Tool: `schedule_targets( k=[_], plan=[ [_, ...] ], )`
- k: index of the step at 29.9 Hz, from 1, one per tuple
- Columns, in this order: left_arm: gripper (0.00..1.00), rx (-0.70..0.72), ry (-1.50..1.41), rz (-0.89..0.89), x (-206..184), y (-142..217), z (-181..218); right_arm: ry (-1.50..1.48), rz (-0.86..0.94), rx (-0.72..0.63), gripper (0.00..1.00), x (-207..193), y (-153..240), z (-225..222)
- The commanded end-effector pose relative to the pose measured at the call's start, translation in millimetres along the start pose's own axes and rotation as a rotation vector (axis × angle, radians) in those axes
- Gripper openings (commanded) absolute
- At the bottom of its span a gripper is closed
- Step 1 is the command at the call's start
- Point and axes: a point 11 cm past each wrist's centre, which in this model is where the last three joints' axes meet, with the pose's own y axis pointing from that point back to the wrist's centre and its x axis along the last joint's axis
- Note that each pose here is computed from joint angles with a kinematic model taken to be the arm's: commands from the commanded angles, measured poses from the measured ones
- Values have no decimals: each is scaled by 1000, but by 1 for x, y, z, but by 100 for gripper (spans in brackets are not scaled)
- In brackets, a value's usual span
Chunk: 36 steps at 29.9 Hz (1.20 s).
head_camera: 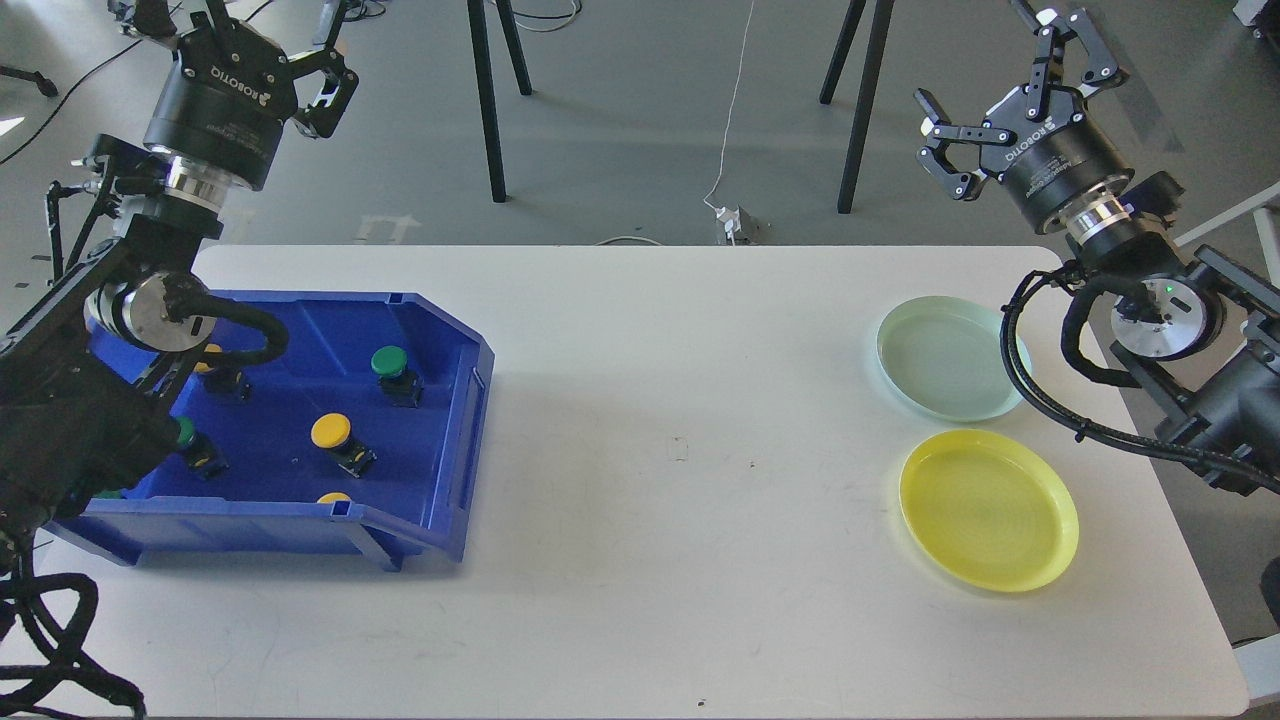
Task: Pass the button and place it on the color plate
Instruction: 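Move the left gripper down into the blue bin toward a yellow button, then grasp the yellow-capped button in the bin with the left gripper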
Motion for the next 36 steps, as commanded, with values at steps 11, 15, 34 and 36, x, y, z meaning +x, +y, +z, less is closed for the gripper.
schedule_targets(
  k=[11, 15, 34, 36],
  plan=[
    [100, 464, -897, -555, -37, 48, 34, -1, 28, -14, 100, 10, 10, 6],
    [99, 659, -1140, -671, -18, 74, 21, -4, 35, -20, 100, 13, 13, 9],
    [99, 1135, -1329, -943, 36, 159, -57, -11, 65, -41, 100, 23, 27, 20],
    [99, 1135, -1322, -950, 34, 159, -64, -12, 69, -42, 100, 24, 28, 20]
  ],
)
